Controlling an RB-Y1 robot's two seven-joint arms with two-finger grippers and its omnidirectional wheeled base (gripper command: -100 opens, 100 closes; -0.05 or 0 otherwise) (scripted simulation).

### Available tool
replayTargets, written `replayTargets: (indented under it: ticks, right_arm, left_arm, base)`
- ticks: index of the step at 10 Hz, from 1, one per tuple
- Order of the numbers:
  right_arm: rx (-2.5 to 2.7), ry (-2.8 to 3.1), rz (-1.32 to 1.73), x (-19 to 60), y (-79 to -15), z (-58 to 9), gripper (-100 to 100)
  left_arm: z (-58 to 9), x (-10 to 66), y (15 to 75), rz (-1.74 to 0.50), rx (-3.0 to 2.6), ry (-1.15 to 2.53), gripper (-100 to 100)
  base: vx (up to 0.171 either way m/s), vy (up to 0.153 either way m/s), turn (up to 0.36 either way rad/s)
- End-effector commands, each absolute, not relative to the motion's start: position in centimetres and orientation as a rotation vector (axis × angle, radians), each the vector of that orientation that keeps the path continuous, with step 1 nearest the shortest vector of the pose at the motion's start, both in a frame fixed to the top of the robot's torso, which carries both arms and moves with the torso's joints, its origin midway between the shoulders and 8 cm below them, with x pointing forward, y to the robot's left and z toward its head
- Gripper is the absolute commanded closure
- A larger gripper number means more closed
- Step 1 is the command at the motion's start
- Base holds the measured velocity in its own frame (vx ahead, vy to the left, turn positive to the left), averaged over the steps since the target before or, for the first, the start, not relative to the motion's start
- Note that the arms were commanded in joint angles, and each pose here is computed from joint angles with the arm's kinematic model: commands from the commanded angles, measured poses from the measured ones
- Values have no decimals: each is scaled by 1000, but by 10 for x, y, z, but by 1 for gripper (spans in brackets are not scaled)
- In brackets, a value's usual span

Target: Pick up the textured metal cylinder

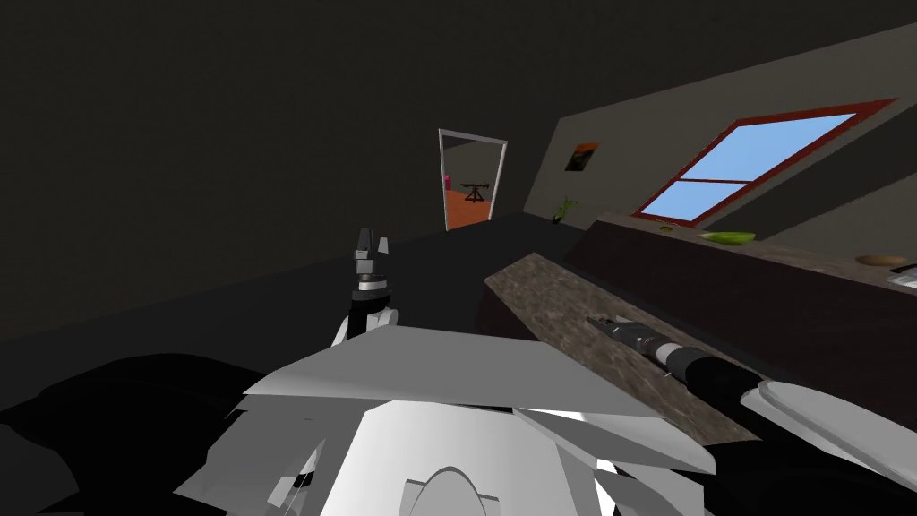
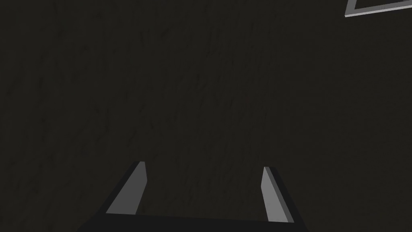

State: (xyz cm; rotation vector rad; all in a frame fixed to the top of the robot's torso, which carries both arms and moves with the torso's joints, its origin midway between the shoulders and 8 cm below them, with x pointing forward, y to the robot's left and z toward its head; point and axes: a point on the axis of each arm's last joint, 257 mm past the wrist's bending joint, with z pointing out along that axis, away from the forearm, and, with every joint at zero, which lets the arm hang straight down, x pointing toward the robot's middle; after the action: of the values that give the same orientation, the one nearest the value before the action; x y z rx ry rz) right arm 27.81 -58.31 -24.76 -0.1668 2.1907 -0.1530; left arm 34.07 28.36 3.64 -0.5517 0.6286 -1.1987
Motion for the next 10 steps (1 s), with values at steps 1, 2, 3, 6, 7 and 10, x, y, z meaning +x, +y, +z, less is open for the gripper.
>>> replayTargets:
  ticks: [1, 2, 3, 6, 7, 10]
  right_arm:
    - [-223, 2254, -214, 267, -603, -255, -100]
    - [-236, 2255, -217, 269, -603, -253, -100]
    - [-285, 2307, -265, 259, -618, -259, -100]
    - [-391, 2410, -350, 240, -645, -270, -100]
    - [-430, 2460, -381, 228, -656, -275, -100]
    - [-527, 2562, -438, 202, -677, -286, -100]
  left_arm:
    - [36, 341, 284, -1199, -552, 629, 0]
    - [36, 341, 284, -1199, -552, 629, 0]
    - [36, 341, 284, -1199, -552, 629, 0]
    - [36, 341, 284, -1199, -552, 629, 0]
    - [36, 341, 284, -1199, -552, 629, 0]
    - [36, 341, 284, -1199, -552, 629, 0]
  base:
    - [5, 4, 206]
    - [5, -3, 121]
    - [4, -2, 204]
    - [4, -14, 192]
    - [2, -20, 238]
    - [-3, -37, 152]
